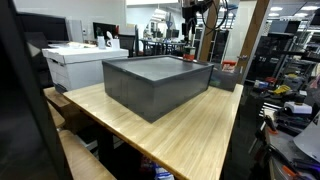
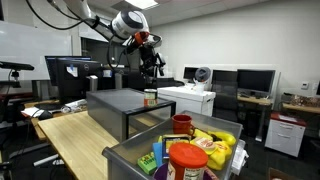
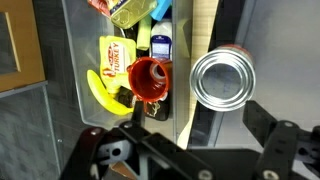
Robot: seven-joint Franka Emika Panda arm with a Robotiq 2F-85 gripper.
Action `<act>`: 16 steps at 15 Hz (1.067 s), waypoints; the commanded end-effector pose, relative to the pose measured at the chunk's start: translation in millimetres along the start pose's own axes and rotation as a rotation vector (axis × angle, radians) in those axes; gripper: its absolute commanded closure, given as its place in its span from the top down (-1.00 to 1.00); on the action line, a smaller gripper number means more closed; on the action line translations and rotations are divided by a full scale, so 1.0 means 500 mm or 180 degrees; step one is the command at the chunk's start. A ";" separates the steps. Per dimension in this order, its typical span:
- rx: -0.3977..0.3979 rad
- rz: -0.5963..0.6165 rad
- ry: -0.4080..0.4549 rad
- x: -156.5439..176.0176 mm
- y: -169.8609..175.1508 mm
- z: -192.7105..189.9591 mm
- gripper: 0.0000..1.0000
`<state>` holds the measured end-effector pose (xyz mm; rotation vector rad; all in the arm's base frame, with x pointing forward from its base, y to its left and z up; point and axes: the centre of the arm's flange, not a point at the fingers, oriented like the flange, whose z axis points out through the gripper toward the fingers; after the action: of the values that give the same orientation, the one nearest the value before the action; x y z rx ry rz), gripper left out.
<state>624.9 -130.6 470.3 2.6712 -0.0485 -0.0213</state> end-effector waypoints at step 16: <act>0.0316 -0.0647 0.0740 -0.007 -0.035 0.033 1.00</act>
<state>638.1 -115.8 454.3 2.7039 0.2055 0.1801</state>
